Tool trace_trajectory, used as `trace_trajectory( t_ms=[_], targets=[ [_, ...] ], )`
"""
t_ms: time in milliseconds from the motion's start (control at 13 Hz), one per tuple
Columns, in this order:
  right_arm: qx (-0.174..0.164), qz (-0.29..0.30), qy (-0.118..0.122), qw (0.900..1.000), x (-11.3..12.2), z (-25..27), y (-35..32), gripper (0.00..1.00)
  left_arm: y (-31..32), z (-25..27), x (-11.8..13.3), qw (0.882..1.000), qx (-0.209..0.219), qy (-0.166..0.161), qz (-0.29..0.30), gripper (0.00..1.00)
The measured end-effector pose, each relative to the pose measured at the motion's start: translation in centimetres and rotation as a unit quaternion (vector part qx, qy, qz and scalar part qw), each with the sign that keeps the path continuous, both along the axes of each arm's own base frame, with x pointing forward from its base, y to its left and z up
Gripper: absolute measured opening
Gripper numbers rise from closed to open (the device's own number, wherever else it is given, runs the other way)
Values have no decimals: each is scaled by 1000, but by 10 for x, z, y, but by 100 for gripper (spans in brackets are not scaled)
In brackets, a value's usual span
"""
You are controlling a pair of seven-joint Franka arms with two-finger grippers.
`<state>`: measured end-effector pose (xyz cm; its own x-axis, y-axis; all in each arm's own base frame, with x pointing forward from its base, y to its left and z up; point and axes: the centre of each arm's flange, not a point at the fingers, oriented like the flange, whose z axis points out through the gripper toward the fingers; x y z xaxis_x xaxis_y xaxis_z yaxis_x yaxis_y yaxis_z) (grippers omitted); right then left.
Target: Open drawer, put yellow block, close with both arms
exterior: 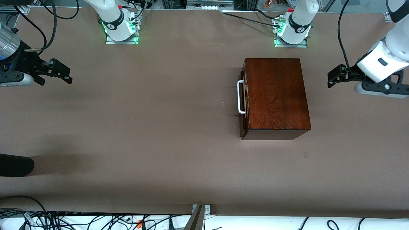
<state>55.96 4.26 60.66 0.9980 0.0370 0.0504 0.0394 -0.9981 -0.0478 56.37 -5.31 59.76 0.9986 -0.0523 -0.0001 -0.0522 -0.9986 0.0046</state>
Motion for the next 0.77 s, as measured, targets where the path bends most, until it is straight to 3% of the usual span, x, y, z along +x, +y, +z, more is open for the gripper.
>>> trace_trajectory(
  t_ms=[309,772],
  targets=[
    [0,0,0,1000,0,0,0,100,14,-1,-5,1000,0,-3,21,100],
    [0,0,0,1000,0,0,0,100,15,-2,-5,1000,0,0,0,100]
  ],
)
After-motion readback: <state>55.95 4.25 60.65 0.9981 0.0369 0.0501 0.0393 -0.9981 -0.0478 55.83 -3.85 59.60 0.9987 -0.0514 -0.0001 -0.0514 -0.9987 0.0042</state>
